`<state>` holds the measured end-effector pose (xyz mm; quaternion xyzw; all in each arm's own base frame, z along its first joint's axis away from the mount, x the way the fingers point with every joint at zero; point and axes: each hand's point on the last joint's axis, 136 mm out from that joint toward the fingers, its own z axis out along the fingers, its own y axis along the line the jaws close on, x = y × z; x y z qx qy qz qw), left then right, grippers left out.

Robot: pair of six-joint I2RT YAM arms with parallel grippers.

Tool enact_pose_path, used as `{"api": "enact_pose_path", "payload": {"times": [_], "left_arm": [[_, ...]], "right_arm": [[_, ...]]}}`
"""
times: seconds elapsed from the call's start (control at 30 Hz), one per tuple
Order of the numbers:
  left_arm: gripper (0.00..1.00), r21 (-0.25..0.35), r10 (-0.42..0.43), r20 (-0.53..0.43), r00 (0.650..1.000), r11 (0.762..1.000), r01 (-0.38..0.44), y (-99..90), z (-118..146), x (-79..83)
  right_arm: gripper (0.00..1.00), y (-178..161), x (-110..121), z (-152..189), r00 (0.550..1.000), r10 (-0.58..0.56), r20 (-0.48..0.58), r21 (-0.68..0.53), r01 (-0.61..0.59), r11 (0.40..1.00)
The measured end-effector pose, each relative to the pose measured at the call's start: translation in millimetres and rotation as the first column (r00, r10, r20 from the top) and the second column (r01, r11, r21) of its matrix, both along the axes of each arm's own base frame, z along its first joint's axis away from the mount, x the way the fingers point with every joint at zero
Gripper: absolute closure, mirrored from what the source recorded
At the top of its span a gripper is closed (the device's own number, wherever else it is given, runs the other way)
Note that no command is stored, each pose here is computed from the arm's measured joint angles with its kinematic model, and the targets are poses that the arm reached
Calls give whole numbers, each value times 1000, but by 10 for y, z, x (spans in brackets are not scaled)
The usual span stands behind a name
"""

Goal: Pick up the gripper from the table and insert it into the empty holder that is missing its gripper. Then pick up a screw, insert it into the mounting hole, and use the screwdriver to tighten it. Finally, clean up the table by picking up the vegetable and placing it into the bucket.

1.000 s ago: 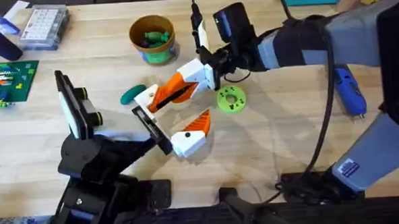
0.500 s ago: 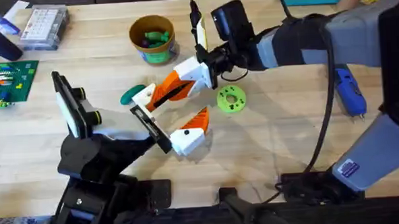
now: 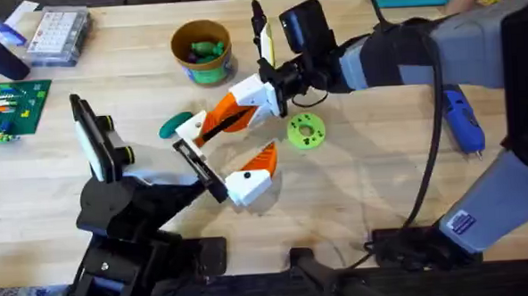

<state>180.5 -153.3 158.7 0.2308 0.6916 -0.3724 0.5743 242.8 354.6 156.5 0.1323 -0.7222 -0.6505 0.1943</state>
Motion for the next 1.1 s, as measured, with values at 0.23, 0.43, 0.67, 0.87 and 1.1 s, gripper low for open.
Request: {"api": "enact_pose_path", "payload": {"times": [0.23,0.43,0.67,0.87,1.1], "left_arm": [[6,0,10,0,1000,1000,-10,10,0,13],[6,0,11,0,1000,1000,-11,12,1,14],[6,-1,15,-2,1000,1000,-15,16,1,19],[6,1,19,1,1000,1000,-19,22,2,25],[6,1,18,1,1000,1000,-18,22,2,24]], "right_arm": [[985,28,6,8,1000,-3,11,-2,3,1000],[985,31,7,5,1000,-4,12,-3,4,1000],[985,38,10,22,1000,-2,23,7,1,1000],[985,46,9,30,1000,0,31,12,0,1000],[985,46,8,30,1000,0,31,12,-1,1000]]}}
